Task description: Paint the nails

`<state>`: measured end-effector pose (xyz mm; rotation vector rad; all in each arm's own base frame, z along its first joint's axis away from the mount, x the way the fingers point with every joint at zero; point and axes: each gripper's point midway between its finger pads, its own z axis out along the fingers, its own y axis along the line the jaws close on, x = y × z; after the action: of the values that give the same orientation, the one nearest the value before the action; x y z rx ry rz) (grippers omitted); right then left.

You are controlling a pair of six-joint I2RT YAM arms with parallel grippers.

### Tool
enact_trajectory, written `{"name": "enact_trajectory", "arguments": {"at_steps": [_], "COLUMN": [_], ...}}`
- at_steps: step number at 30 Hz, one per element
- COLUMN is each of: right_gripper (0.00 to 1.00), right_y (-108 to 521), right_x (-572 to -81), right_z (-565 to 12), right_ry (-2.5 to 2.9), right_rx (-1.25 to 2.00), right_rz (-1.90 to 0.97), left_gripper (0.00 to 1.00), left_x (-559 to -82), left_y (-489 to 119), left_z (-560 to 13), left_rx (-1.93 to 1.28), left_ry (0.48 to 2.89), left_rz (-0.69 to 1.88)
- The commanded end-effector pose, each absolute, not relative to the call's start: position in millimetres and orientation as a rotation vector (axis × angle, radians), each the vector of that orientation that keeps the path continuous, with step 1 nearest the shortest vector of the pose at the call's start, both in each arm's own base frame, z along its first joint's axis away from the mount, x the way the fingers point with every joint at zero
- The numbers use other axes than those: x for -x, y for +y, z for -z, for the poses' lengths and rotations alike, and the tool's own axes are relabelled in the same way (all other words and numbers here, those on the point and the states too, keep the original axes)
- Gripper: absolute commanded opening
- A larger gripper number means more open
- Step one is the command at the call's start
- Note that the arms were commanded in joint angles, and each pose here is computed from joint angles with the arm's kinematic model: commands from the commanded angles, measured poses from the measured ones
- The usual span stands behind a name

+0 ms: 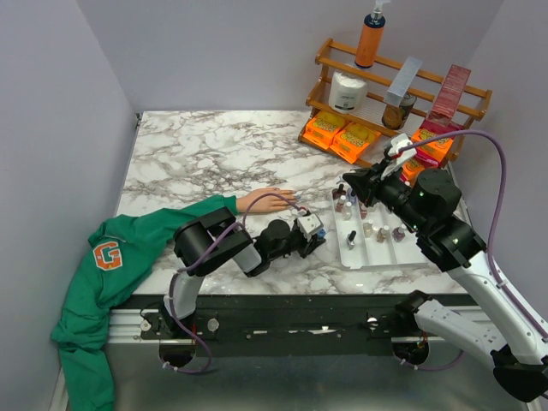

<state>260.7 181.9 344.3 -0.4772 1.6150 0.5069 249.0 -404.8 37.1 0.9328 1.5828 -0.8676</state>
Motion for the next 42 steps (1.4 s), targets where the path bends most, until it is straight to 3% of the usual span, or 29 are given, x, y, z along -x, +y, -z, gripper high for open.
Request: {"name": "enact_trajectory", "arguments": {"at_steps": [1,25,37,42], "right_gripper": [0.01,0.01,0.01,0.01], "right_y": [180,178,179,181], "right_x": [-257,-259,-259,-261], "right_z": [-345,-337,-339,-339], "right_ry": [1.603,1.619,1.616,1.621], "right_rx": [0.479,0.481,0.488,0.488], "right_rz": [-0.513,-0.49,-0.493,-0.496], "left_gripper": [0.1,0.36,0.53,0.64], "left_x": [-252,-236,-237,-217], "left_y": [-407,-411,-407,-397], "left_z": [-34,-26,-36,-48], "left_rx": [-0.94,-0.994,-0.963,-1.039], "left_ry": [1.564,1.49,1.496,1.445], "left_rz": [0.832,0.88,0.883,0.915]}}
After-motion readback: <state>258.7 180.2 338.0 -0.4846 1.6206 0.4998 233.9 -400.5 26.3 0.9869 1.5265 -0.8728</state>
